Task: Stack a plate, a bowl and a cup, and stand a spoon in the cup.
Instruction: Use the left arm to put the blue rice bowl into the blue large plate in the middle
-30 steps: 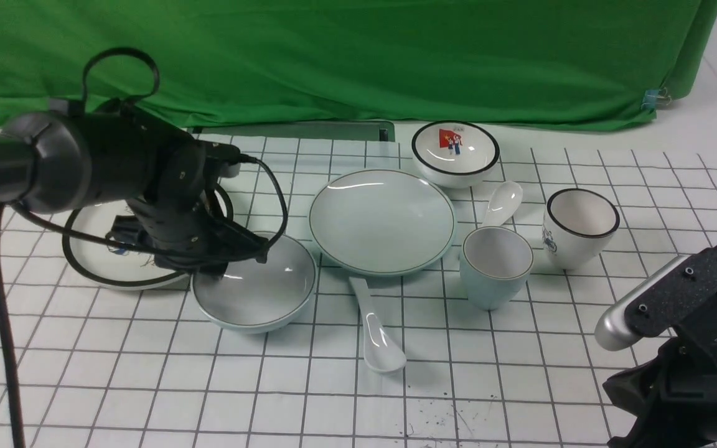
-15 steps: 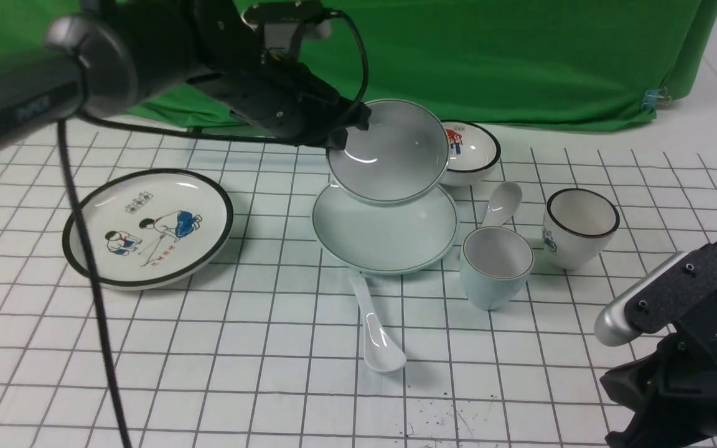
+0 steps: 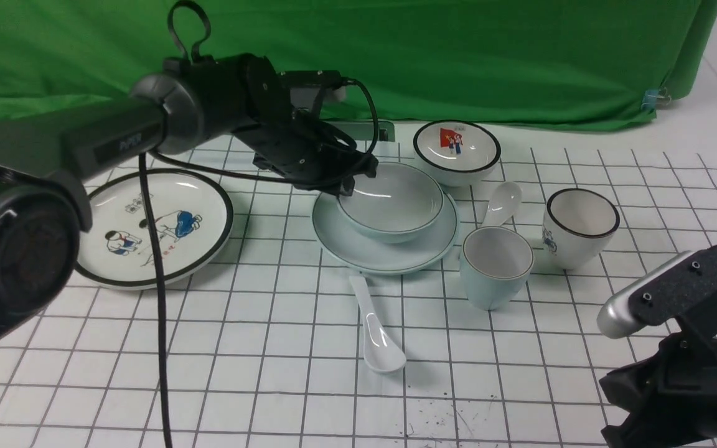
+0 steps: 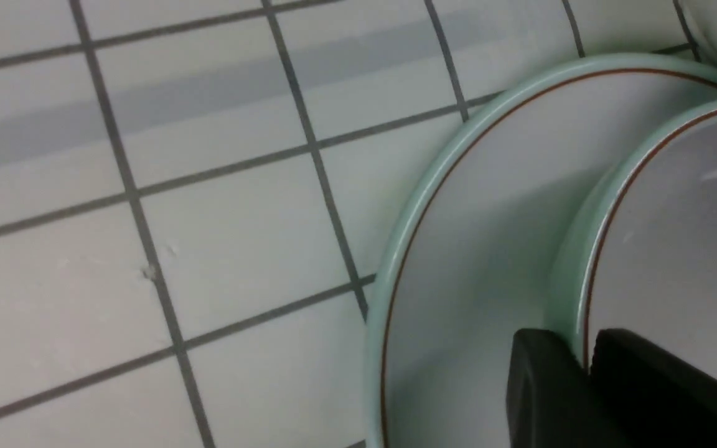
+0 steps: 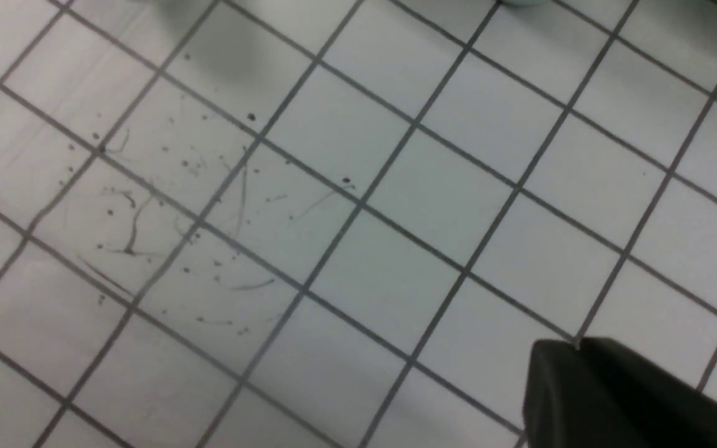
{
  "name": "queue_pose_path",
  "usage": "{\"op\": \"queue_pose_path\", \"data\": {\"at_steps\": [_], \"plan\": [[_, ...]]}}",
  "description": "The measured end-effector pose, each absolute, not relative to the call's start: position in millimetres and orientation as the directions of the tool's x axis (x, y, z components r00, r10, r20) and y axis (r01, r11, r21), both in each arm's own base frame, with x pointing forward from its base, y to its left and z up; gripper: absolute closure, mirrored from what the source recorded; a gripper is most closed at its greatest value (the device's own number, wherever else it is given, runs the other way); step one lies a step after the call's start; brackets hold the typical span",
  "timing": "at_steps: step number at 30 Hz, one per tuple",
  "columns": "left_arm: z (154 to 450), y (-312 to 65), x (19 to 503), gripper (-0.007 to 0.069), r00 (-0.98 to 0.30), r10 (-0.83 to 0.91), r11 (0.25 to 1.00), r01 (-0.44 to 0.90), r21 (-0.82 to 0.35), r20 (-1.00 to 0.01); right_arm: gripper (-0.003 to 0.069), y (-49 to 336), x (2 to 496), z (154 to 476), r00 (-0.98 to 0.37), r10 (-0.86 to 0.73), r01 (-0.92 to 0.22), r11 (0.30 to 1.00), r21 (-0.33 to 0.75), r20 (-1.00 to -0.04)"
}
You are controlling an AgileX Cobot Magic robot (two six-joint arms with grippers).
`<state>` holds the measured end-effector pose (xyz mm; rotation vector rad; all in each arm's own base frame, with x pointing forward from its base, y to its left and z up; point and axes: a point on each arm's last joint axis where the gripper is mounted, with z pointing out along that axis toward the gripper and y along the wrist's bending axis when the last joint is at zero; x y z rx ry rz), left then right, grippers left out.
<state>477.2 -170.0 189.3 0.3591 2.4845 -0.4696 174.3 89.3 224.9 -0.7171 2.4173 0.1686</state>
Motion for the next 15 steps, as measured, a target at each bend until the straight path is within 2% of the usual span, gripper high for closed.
{"op": "queue_pose_path", "data": {"at_steps": [1,2,3,4,5,7,8,9,11,13,14,15], "plan": [[190.3,-172.1,476.1,0.0491,-0.799,0.158,0.898,0.361,-0.251,-0.580,0.0558,90.2,175.3,224.4,-0.693,-0.441,-0.519,0.854,-0.029,-0.571],[190.6,-172.1,475.9,0.0483,-0.800,0.160,0.898,0.361,-0.252,-0.579,0.0558,90.5,175.5,224.3,-0.697,-0.439,-0.518,0.855,-0.026,-0.567],[194.0,-174.7,474.3,0.0406,-0.808,0.175,0.891,0.373,-0.258,-0.563,0.0518,93.7,180.5,226.8,-0.725,-0.437,-0.512,0.859,-0.008,-0.532],[194.6,-175.3,474.0,0.0396,-0.809,0.178,0.890,0.376,-0.259,-0.561,0.0512,93.6,180.0,226.5,-0.728,-0.438,-0.512,0.859,-0.007,-0.527],[202.5,-176.5,472.1,0.0314,-0.814,0.197,0.882,0.391,-0.263,-0.547,0.0471,98.8,189.6,234.1,-0.735,-0.437,-0.511,0.860,-0.001,-0.519],[224.8,-175.0,467.7,0.0215,-0.804,0.225,0.876,0.414,-0.246,-0.550,0.0409,107.4,206.2,247.4,-0.734,-0.428,-0.506,0.863,0.005,-0.528],[227.5,-174.3,467.2,0.0207,-0.800,0.231,0.877,0.418,-0.238,-0.553,0.0398,109.3,210.0,250.2,-0.732,-0.425,-0.505,0.863,0.005,-0.532],[249.1,-171.1,462.5,0.0166,-0.778,0.249,0.877,0.433,-0.206,-0.577,0.0356,116.7,225.3,262.7,-0.719,-0.412,-0.501,0.865,0.006,-0.560],[282.6,-165.8,452.8,0.0139,-0.738,0.258,0.879,0.447,-0.167,-0.623,0.0321,122.8,243.8,269.6,-0.717,-0.399,-0.491,0.871,0.008,-0.572],[328.0,-158.7,435.8,0.0139,-0.686,0.248,0.881,0.453,-0.136,-0.684,0.0286,127.4,269.7,275.2,-0.722,-0.378,-0.470,0.883,0.009,-0.579],[332.1,-158.1,433.9,0.0141,-0.681,0.247,0.880,0.455,-0.134,-0.689,0.0283,127.5,272.0,275.2,-0.725,-0.377,-0.467,0.884,0.009,-0.577],[356.1,-154.4,421.6,0.0152,-0.651,0.237,0.878,0.461,-0.128,-0.721,0.0265,128.9,289.2,274.4,-0.735,-0.366,-0.451,0.892,0.010,-0.571]]}}
